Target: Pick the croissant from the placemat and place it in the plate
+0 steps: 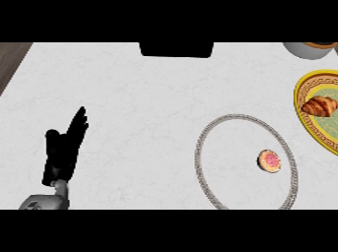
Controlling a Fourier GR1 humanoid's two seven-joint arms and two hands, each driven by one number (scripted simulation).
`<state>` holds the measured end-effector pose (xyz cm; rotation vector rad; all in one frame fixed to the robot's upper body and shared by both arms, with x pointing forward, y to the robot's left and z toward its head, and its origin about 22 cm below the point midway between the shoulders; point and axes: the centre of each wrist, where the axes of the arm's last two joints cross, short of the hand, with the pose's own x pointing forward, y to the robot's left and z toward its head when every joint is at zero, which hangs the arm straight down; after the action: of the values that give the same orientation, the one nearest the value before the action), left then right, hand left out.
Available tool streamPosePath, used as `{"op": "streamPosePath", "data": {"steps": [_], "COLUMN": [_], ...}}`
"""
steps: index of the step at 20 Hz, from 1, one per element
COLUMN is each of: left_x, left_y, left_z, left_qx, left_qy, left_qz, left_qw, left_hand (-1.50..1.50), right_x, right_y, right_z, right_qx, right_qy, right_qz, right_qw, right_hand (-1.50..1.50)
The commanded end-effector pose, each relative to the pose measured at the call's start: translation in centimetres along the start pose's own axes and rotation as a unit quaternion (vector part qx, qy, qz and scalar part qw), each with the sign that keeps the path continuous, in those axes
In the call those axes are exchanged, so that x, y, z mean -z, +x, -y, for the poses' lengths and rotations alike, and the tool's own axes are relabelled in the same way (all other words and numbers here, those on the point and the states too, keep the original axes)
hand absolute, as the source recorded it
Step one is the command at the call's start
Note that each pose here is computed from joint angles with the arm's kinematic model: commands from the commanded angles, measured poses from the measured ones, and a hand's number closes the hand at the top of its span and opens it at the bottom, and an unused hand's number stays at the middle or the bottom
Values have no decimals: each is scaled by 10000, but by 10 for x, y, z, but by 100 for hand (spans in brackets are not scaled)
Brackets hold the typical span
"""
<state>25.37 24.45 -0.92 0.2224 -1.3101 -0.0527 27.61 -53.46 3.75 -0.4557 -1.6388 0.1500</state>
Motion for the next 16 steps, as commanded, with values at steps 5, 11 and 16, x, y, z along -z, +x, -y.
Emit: {"op": "streamPosePath", "data": {"steps": [5,11,16], "left_x": [-8,6,-2], "left_y": [-11,11,-7], "left_z": [-1,1,8], "left_qx": [20,-15,-3], "left_qy": [-72,-19,-79], "left_qz": [-9,115,-59], "left_qw": [10000,9999,10000], "left_hand": [0,0,0], "right_x": [-7,-9,-26], "right_y": [-4,-10,-13], "right_z": [5,-3,17], "right_qx": [-194,-419,-462], "right_qy": [-92,-218,-286], "right_qz": [59,-177,-284], "right_qw": [9998,9987,9981], "right_hand": [-150,-150,-150]}}
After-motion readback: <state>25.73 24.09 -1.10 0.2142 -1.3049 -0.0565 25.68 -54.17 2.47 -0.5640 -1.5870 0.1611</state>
